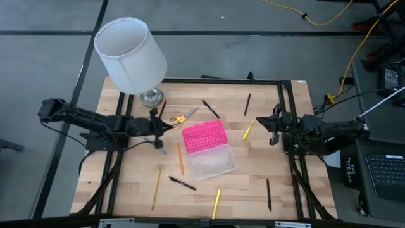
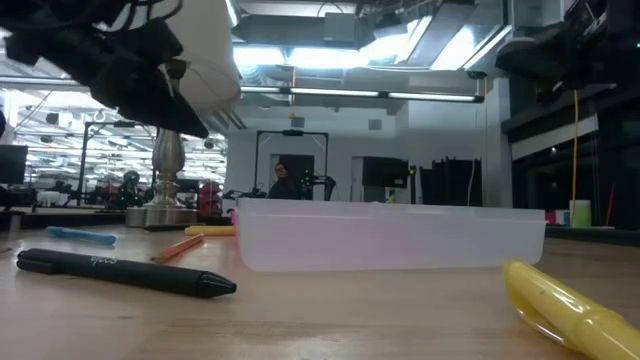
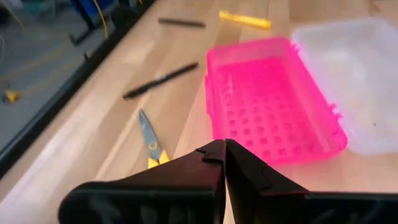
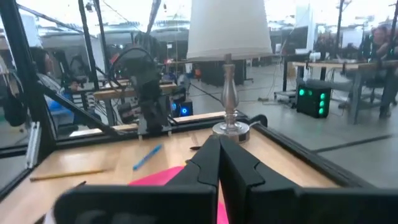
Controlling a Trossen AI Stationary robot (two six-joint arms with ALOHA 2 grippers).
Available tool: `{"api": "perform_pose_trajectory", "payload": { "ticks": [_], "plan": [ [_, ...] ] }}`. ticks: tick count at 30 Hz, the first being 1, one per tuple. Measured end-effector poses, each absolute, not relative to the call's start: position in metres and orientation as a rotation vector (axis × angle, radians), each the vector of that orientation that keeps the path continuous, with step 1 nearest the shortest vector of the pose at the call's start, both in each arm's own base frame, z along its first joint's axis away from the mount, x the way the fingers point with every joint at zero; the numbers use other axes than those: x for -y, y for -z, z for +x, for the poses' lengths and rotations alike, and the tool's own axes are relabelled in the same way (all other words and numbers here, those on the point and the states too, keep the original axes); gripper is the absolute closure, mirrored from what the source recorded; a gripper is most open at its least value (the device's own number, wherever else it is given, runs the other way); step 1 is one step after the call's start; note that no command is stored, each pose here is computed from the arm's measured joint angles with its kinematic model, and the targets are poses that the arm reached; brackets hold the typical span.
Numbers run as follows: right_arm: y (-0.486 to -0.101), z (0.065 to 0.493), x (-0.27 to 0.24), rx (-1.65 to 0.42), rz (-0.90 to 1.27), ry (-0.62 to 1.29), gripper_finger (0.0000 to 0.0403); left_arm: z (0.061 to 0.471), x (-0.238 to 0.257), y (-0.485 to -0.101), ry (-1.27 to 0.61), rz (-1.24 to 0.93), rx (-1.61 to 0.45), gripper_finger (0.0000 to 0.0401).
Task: Pick & place school supplies into a supply box
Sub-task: Put the orange pencil into the pink supply box
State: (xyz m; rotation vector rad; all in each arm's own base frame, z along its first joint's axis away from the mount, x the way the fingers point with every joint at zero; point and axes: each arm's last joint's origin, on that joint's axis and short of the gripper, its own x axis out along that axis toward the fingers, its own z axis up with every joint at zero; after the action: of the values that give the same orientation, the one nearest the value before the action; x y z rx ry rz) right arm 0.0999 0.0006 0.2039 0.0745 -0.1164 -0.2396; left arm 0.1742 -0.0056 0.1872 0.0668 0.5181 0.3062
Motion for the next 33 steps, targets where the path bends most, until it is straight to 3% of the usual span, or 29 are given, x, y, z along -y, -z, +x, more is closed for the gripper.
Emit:
{"api": "perform_pose_trajectory", "payload": {
  "ticks": [11, 21, 33],
  "plan": [
    [-0.187, 0.123, -0.003, -0.092, 0.101, 0.24, 0.0395, 0.218, 0.009, -0.206, -0.353, 0.055, -0.683, 0.0398],
    [-0.222, 0.145, -0.006, -0.12, -0.013, 0.235, 0.0391, 0.24, 0.011, -0.23, -0.422, 0.0, -0.904, 0.0397],
    [-0.237, 0.155, -0.007, -0.099, -0.139, 0.229, 0.0375, 0.245, 0.012, -0.239, -0.402, 0.062, -0.927, 0.0397]
  ]
}}
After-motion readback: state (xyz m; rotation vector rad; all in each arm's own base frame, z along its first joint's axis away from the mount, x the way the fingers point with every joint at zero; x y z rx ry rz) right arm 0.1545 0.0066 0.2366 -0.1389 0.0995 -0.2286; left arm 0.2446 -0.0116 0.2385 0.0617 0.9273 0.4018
